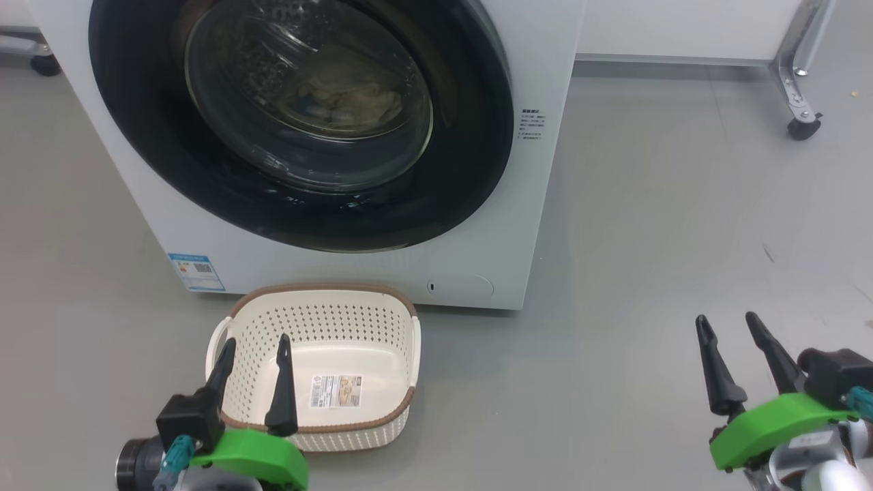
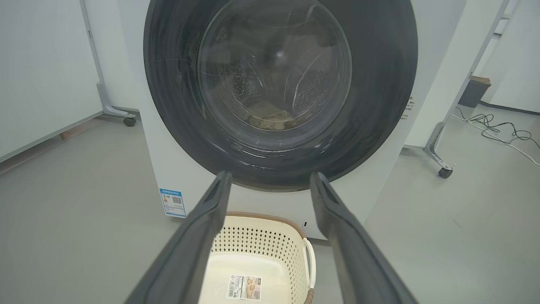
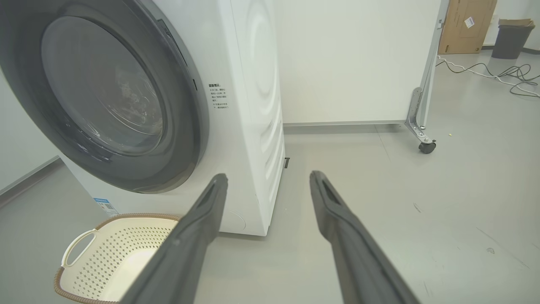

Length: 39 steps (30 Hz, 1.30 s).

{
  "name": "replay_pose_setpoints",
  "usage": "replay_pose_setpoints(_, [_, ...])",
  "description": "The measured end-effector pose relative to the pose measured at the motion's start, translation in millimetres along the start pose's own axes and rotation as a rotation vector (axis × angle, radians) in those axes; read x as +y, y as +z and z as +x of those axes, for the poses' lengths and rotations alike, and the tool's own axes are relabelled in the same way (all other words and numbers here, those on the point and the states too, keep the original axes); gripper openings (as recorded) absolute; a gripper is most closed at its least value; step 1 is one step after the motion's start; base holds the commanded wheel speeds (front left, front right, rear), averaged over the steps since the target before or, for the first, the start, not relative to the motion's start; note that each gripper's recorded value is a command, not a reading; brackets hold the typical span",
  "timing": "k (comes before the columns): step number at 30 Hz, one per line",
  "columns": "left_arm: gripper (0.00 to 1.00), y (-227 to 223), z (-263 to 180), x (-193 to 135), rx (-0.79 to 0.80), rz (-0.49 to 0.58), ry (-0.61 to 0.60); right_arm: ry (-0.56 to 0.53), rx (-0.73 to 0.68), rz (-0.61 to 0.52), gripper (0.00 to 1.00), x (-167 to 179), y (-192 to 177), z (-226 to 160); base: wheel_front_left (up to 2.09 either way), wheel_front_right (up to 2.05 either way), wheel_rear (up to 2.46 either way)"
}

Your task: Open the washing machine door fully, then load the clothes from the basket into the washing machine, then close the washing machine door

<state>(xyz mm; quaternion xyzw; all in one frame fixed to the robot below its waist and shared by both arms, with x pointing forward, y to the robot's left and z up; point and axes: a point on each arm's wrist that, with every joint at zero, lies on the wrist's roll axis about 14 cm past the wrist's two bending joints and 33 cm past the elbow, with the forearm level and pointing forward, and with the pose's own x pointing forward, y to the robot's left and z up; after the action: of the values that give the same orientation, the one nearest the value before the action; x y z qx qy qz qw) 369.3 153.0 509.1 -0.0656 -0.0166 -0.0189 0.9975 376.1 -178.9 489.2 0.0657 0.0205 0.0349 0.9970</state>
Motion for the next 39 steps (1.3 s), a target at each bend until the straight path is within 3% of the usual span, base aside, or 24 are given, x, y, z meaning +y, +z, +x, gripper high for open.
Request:
replay_pose_setpoints(7, [1.0, -2.5, 2.2, -6.8, 0.007, 0.0, -0.021, -0.011, 0.012, -0.009, 1.0, -1.3, 5.8, -20.9, 0.0, 0.0, 0.0])
replay_pose_setpoints(19, [1.0, -5.1, 0.7, -8.1, 0.015, -0.004, -0.021, 0.002, -0.013, -0.011, 1.0, 3.9, 20.0, -22.0, 0.0, 0.0, 0.0])
replay_pose_setpoints(39, [1.0, -10.8, -3.9, -4.8, 0.029, 0.009, -0.013, 0.006, 0.012, 0.002, 1.0, 5.4, 11.9, -24.2, 0.0, 0.0, 0.0])
